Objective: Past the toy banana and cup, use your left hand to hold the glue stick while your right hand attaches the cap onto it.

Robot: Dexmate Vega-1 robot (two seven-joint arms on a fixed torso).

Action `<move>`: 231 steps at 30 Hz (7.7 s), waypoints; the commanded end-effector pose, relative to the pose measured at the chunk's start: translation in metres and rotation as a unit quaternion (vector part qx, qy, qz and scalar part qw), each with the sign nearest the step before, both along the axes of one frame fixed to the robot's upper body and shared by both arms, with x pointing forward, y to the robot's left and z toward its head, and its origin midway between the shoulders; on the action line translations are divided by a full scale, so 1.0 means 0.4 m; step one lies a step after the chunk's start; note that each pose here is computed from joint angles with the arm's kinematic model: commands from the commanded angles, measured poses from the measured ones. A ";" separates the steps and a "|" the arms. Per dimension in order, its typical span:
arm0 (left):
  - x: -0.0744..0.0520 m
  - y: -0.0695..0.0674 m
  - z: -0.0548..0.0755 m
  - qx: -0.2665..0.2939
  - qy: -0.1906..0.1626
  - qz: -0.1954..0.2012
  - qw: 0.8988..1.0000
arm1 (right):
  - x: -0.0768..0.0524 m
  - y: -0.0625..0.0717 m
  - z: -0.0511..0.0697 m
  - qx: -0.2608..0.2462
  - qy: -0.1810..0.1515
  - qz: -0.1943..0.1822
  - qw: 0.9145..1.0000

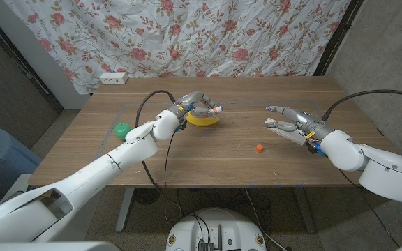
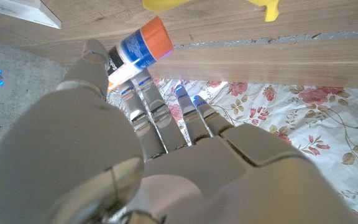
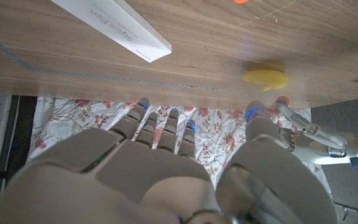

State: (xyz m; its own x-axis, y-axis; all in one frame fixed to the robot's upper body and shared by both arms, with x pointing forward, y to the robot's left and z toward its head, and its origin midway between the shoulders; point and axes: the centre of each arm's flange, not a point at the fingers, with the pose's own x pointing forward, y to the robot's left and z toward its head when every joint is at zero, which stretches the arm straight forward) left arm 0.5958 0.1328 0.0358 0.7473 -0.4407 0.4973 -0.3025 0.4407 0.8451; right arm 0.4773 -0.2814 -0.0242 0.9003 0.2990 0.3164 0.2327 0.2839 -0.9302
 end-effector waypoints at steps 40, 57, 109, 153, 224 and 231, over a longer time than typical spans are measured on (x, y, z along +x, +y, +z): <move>0.033 -0.018 -0.002 -0.100 -0.005 -0.060 0.993 | 0.004 0.070 -0.036 -0.212 0.080 -0.046 0.973; 0.044 -0.015 -0.013 -0.120 0.015 -0.068 0.990 | 0.029 0.100 -0.062 -0.237 0.082 -0.056 0.966; 0.055 -0.023 -0.044 -0.100 0.035 -0.074 0.992 | 0.070 0.139 -0.115 -0.272 0.048 -0.079 0.958; 0.064 -0.014 -0.041 -0.096 0.038 -0.072 0.992 | 0.079 0.144 -0.126 -0.282 -0.002 -0.088 0.955; 0.080 -0.034 -0.046 -0.092 0.047 -0.089 0.991 | 0.077 0.122 -0.073 -0.232 -0.035 -0.094 0.967; 0.085 -0.043 -0.050 -0.092 0.054 -0.096 0.990 | 0.068 0.115 -0.048 -0.203 -0.043 -0.097 0.974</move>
State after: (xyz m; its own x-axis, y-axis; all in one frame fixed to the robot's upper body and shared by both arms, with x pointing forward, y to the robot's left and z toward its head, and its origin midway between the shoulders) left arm 0.6269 0.1213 0.0168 0.7170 -0.4724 0.5126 -0.1357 0.6267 0.7673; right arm 0.5083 -0.2318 -0.0559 0.9338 0.2645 0.2410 0.3034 -0.2283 -0.9251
